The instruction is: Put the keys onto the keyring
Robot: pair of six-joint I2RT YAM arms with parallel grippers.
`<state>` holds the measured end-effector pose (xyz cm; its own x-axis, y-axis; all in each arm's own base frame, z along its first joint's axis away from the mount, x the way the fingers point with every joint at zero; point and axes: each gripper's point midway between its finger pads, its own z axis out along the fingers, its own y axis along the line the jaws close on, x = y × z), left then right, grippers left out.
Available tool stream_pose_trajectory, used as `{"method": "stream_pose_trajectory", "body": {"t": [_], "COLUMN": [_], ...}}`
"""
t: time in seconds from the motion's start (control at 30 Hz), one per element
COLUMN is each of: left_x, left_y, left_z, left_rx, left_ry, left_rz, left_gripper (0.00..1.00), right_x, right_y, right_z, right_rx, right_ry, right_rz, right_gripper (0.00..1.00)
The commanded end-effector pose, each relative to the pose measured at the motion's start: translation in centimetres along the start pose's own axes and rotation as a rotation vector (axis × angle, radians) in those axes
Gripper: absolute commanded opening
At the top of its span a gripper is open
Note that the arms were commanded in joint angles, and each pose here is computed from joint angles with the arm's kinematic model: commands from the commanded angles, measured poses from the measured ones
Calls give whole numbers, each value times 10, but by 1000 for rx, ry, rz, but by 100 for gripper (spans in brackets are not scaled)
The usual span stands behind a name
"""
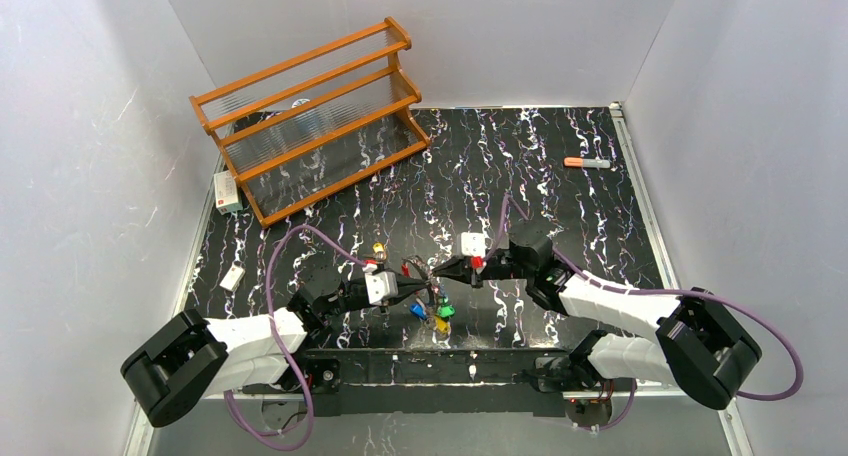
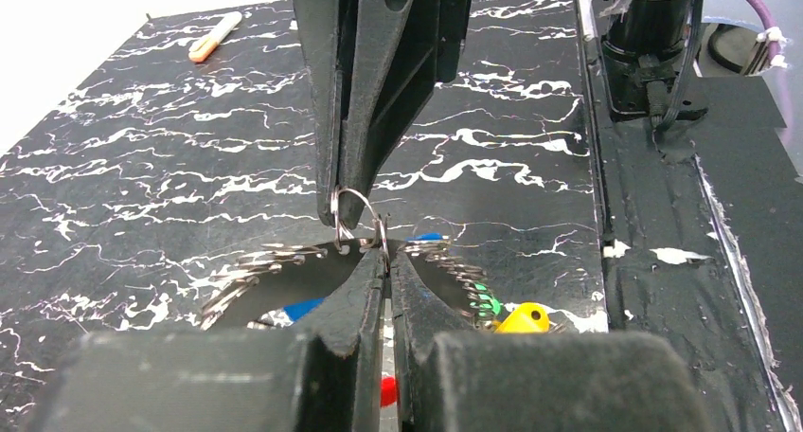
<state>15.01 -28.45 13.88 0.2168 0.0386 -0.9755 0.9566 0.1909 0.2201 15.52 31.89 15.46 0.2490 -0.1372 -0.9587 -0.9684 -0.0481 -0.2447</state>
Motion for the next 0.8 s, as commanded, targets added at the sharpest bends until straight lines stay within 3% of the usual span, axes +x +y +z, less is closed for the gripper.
{"method": "stream_pose_trajectory", "body": {"t": [0.0, 0.27, 0.57, 0.77], "left_x": [-20, -16, -13, -12], "left_y": [7, 10, 17, 23], "left_z": [1, -5, -4, 2], "left_rx": [-26, -53, -63, -83], "left_ry": [-60, -49, -27, -10], "left_rz": [41, 96, 187, 127], "left_gripper": [0, 0, 0, 0], "right_x": [-30, -29, 12, 41], "right_y": [-14, -22, -32, -41], "right_z": [6, 7, 27, 25], "right_rx": [43, 118, 185, 220], "right_ry": [-64, -50, 140, 181], "right_rz": [103, 316, 806, 1042], "right_gripper": [1, 1, 1, 1]}}
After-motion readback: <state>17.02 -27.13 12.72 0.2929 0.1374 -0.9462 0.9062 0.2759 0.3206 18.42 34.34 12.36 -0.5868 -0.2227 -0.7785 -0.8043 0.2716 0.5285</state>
